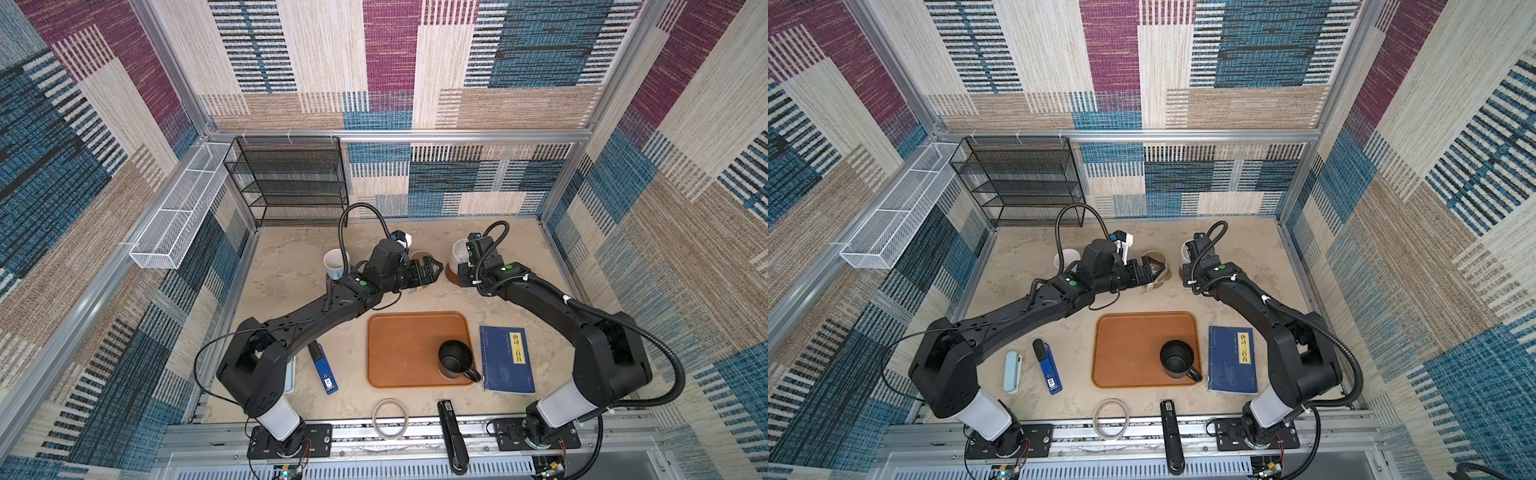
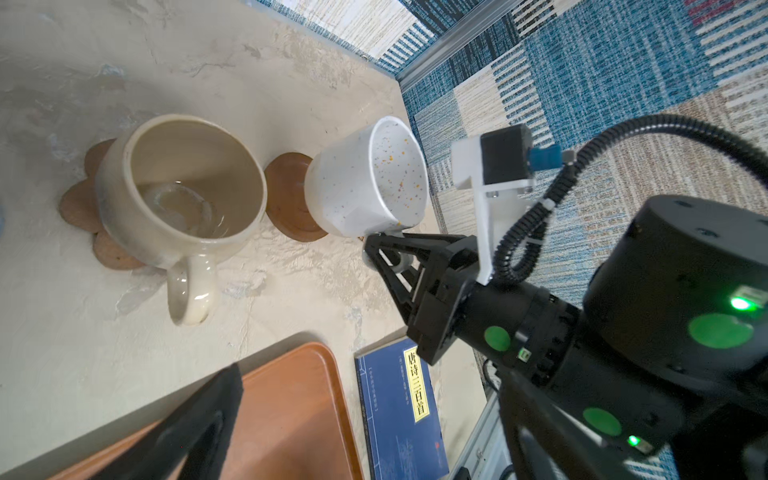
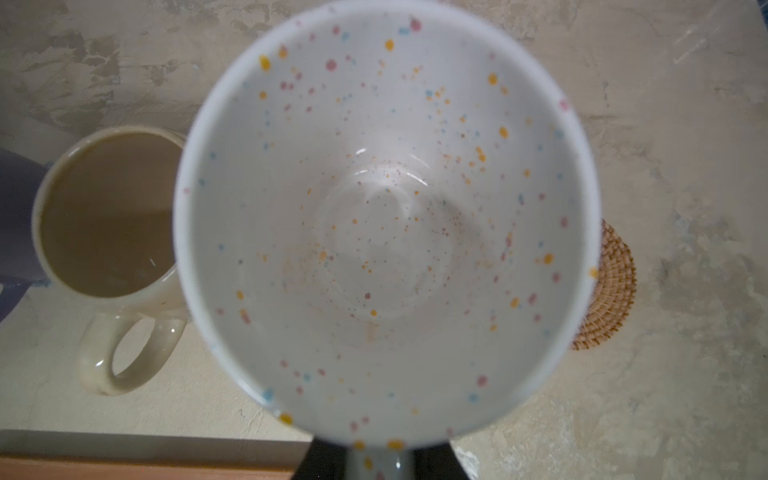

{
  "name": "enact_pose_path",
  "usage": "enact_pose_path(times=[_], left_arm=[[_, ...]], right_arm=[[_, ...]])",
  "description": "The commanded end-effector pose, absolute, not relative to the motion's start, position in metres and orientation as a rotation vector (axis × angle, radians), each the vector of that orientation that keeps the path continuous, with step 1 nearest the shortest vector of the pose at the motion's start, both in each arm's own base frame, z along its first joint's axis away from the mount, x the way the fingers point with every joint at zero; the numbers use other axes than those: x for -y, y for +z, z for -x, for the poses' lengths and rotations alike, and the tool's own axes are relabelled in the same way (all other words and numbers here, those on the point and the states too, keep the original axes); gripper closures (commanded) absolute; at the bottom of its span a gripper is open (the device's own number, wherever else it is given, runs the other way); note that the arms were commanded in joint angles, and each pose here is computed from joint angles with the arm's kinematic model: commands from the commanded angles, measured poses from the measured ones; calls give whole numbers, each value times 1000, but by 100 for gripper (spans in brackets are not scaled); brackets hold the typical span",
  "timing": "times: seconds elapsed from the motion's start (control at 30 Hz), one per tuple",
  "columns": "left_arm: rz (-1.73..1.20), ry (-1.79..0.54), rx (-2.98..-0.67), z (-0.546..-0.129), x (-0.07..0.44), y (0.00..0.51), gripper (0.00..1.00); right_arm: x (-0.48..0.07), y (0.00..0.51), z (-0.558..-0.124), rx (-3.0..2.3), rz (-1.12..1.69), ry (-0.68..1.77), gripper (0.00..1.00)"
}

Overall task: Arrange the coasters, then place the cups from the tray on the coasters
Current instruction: 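Carry the white speckled mug to the brown wooden coaster and lower it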

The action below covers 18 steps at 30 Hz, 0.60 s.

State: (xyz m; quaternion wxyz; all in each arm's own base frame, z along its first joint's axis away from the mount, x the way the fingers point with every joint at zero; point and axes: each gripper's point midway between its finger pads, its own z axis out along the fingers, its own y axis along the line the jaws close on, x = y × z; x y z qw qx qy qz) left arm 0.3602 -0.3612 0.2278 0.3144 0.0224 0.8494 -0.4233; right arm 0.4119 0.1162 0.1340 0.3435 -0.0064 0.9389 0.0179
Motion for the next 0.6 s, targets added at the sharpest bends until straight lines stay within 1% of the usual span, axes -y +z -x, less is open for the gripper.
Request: enact_pose_path(times=[0.0,0.23,0.57], left_arm=[[-49,-1080,-2262,-370,362,219,1],[-23,-1046,-2270,-387,365,211,1],[-43,-1065,-2291,-386,370,209,1]], right_arm=[[-118,145,-437,-2359,7,85,100],[-115,119,-448,-2417,25,71,100],[-111,105,-455,-2454,16,20,100]])
